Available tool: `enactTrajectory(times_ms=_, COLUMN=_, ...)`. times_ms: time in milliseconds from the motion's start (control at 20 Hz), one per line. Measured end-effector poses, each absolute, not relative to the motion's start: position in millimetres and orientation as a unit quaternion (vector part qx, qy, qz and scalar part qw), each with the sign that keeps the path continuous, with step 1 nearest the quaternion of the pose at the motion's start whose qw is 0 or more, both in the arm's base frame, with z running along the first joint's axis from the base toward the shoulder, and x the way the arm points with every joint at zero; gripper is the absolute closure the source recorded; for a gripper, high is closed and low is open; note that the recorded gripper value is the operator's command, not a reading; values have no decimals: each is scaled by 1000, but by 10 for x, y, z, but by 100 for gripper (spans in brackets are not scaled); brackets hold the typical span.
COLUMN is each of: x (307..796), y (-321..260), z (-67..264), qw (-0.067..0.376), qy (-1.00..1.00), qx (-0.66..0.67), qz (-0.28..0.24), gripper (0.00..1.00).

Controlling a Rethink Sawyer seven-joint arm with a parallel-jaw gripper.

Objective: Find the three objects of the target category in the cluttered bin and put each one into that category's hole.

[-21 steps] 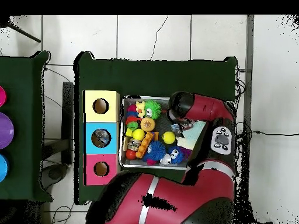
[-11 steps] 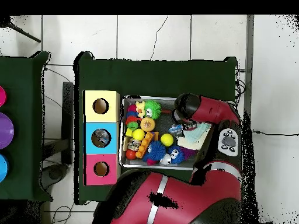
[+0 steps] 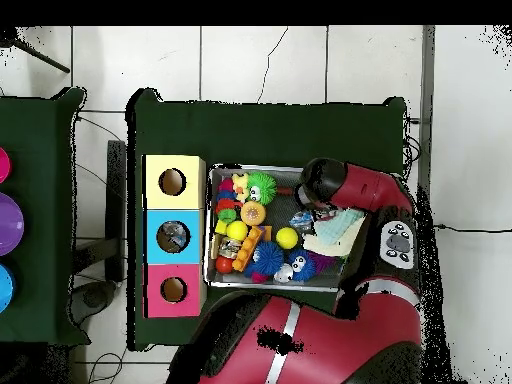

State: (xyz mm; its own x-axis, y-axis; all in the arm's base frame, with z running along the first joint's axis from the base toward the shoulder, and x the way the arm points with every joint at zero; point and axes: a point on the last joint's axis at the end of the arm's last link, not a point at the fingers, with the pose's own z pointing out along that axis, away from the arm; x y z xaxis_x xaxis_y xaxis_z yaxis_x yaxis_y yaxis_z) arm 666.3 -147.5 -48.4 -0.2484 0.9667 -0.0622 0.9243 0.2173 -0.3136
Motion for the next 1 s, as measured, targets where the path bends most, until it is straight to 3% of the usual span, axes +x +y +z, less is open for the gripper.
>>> enactTrajectory(times_ms=800, x=6781, y=-1558, z=-125, qw=77, qy=-771, qx=-618, qz=134, gripper=100)
enactTrajectory(times_ms=850, x=6782, y=-1559, z=-104, qw=78, qy=-770, qx=-619, qz=134, gripper=0)
enactTrajectory(times_ms=1000, x=6673, y=-1580, z=-89, qw=102, qy=-764, qx=-622, qz=141, gripper=0)
